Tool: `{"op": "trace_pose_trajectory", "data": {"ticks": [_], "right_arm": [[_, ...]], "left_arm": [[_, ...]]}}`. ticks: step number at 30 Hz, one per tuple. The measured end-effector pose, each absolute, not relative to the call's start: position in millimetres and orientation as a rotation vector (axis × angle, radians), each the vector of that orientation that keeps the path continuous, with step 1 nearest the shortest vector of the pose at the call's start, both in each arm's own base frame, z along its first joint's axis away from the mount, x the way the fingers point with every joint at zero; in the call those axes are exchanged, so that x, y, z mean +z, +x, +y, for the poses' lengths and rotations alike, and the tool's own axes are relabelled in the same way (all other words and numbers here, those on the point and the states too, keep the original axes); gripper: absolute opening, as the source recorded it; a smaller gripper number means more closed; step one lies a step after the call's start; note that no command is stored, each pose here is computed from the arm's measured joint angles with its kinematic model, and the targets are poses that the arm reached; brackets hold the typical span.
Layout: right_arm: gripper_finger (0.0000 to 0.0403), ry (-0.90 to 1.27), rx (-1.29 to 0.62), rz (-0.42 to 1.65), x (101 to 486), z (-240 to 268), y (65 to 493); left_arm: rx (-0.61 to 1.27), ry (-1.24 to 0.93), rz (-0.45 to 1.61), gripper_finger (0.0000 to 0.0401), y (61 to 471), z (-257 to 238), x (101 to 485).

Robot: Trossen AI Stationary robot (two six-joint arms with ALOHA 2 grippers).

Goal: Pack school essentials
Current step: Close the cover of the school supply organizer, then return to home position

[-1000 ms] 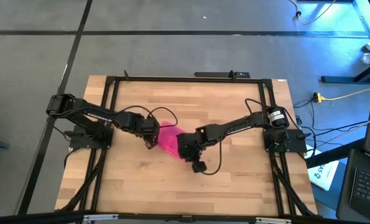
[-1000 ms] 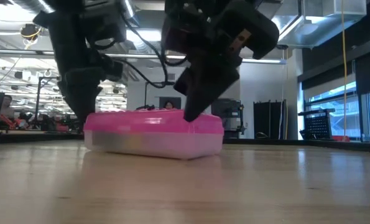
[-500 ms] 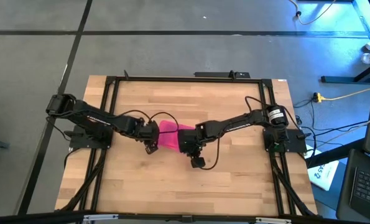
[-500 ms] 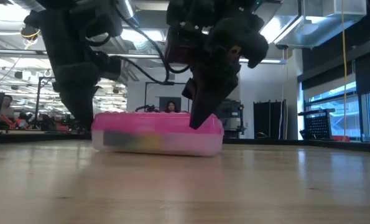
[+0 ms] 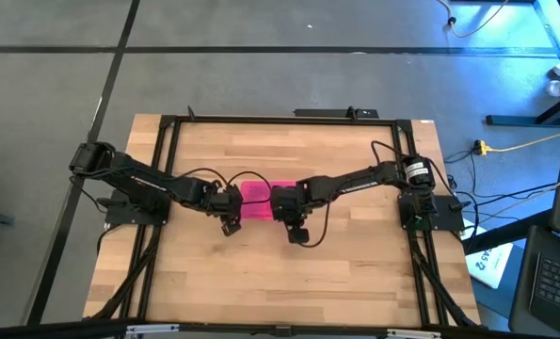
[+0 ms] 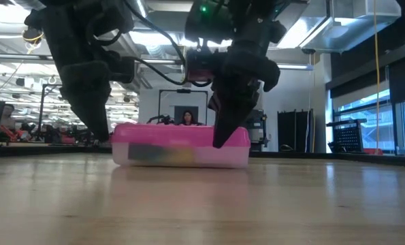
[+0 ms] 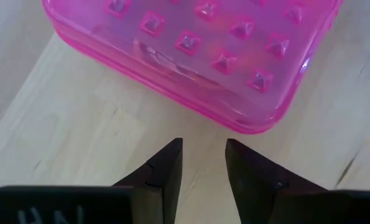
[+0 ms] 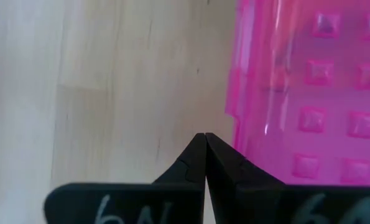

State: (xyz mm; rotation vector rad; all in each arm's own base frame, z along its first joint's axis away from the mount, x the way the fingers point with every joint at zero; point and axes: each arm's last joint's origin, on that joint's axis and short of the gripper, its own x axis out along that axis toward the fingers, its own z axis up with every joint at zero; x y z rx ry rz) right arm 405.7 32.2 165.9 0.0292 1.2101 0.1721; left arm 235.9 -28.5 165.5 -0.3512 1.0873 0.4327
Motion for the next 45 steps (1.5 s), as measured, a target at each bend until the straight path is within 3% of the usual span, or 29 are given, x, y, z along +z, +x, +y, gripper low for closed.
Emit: {"op": "trace_pose_trajectory", "data": {"ticks": [4,12,24,27,45], "right_arm": [[0.0007,0.042,0.162,1.235,170.4,25.8,401.4],[0.0007,0.053,0.137,1.177,220.7,14.4,381.1],[0.0002,0.074,0.040,0.868,330.2,-8.4,320.3],[0.0002,0.076,0.017,0.787,349.7,-15.7,294.1],[0.0000,0.216,-0.078,0.183,327.9,-25.9,140.9]], "left_arm": [[0.433,-0.350,1.090,0.0117,234.0,-28.1,167.4],[0.391,-0.380,0.995,0.0107,212.7,-26.8,201.7],[0.395,-0.392,0.795,0.0009,142.9,-15.5,256.3],[0.400,-0.394,0.708,0.0005,126.0,-11.5,266.8],[0.429,-0.432,0.141,0.0000,24.1,11.1,298.8]]}}
